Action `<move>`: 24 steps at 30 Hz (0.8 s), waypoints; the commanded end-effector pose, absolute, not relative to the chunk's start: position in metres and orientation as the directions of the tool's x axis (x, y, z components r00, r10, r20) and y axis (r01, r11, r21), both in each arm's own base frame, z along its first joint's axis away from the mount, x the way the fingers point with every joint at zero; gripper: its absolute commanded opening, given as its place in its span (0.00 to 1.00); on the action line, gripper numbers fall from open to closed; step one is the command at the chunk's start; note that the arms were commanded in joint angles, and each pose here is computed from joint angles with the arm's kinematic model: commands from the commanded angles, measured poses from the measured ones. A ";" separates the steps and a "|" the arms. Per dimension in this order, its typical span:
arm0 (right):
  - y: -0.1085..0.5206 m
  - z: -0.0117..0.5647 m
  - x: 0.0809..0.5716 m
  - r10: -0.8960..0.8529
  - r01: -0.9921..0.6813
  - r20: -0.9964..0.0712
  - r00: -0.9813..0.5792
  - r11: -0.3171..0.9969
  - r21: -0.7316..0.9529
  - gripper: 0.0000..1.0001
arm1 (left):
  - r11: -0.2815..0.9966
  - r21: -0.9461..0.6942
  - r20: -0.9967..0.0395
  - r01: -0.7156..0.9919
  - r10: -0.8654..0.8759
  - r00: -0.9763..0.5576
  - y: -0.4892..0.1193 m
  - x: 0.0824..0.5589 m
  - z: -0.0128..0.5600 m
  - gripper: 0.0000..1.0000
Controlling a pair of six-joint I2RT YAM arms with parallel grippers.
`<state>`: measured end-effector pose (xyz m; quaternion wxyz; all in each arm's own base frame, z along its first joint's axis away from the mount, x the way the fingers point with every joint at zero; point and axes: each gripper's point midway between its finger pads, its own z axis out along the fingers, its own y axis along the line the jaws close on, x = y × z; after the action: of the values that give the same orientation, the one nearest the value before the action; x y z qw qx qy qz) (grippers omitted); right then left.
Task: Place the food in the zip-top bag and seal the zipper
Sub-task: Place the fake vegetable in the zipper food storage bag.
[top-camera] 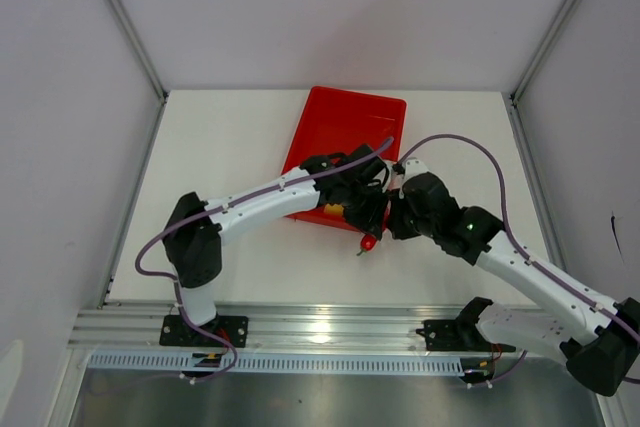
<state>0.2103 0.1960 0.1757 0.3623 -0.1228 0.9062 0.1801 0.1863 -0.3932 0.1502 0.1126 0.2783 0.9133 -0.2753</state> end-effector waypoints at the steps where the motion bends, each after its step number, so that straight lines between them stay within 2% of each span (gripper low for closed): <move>1: 0.211 0.183 0.210 -0.047 -0.364 -0.714 -0.698 0.883 0.298 0.00 | 0.670 -0.484 -0.433 0.563 0.376 -0.819 -0.397 0.193 0.182 0.03; 7: 0.225 0.185 0.205 -0.001 -0.339 -0.674 -0.738 0.865 0.371 0.00 | 0.707 -0.447 -0.471 0.548 0.334 -0.816 -0.393 0.206 0.185 0.04; 13: 0.240 0.189 0.191 0.053 -0.289 -0.582 -0.812 0.829 0.479 0.00 | 0.755 -0.400 -0.526 0.519 0.274 -0.805 -0.373 0.212 0.183 0.07; 17: 0.246 0.195 0.185 0.088 -0.268 -0.551 -0.830 0.803 0.532 0.00 | 0.761 -0.403 -0.577 0.508 0.219 -0.787 -0.365 0.215 0.190 0.12; 24: 0.263 0.206 0.182 0.117 -0.272 -0.515 -0.849 0.740 0.616 0.00 | 0.737 -0.418 -0.565 0.531 0.247 -0.787 -0.366 0.206 0.191 0.23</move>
<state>0.1815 0.2435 0.1772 0.2674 -0.0496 0.9137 0.3019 0.2015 -0.3608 0.1710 0.2192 0.2228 0.9110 -0.2689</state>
